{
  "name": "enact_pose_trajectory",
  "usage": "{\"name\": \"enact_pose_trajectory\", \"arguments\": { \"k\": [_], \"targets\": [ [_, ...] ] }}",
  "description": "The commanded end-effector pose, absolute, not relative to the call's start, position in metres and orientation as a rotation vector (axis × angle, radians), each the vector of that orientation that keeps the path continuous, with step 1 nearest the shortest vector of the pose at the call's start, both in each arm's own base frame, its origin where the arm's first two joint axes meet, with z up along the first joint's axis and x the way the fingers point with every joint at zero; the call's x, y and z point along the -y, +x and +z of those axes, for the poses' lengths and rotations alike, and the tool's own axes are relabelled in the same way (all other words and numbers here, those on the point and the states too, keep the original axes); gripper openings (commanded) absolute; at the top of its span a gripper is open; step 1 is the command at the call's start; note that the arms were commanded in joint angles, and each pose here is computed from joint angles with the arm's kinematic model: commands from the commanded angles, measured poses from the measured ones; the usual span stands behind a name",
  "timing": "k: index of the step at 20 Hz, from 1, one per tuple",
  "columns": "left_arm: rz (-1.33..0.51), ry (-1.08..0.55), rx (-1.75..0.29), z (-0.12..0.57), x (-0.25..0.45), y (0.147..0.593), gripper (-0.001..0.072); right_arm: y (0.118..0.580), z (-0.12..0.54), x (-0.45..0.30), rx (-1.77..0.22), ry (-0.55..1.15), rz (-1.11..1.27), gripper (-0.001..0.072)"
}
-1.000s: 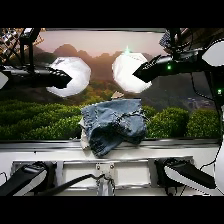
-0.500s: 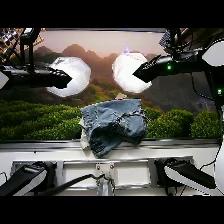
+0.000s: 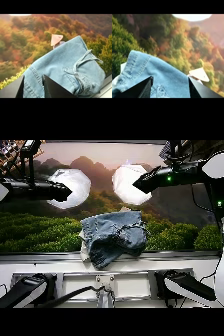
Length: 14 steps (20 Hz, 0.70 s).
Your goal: Fold the clothes and pants, and hang the long-sleeved shirts on hangers.
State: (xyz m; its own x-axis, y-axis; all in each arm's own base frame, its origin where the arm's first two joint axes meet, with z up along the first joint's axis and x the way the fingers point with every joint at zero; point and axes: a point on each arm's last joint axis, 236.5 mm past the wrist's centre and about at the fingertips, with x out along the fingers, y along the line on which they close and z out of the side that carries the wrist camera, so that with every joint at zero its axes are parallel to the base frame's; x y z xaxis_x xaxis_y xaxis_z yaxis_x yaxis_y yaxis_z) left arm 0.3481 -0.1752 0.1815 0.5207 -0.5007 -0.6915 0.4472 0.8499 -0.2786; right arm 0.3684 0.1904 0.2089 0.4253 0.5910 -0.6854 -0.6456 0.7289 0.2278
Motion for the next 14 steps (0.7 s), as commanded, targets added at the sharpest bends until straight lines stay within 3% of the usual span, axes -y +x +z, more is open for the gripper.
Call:
{"name": "enact_pose_trajectory", "arguments": {
  "k": [1,5,10,14],
  "targets": [
    [-0.562,-0.085,-0.866,0.180,0.176,0.346,0.0262,0.379,0.216,-0.191,-0.779,-0.062,0.754,0.0504],
    [-0.550,-0.110,-0.921,0.162,0.176,0.341,0.0262,0.381,0.218,-0.192,-0.765,-0.056,0.751,0.0503],
    [-0.507,-0.158,-1.138,0.074,0.177,0.309,0.0262,0.385,0.218,-0.192,-0.752,-0.050,0.743,0.0503],
    [-0.411,-0.202,-1.248,0.023,0.158,0.294,0.0263,0.400,0.173,-0.162,-0.853,-0.027,0.568,0.0503]
  ]
}}
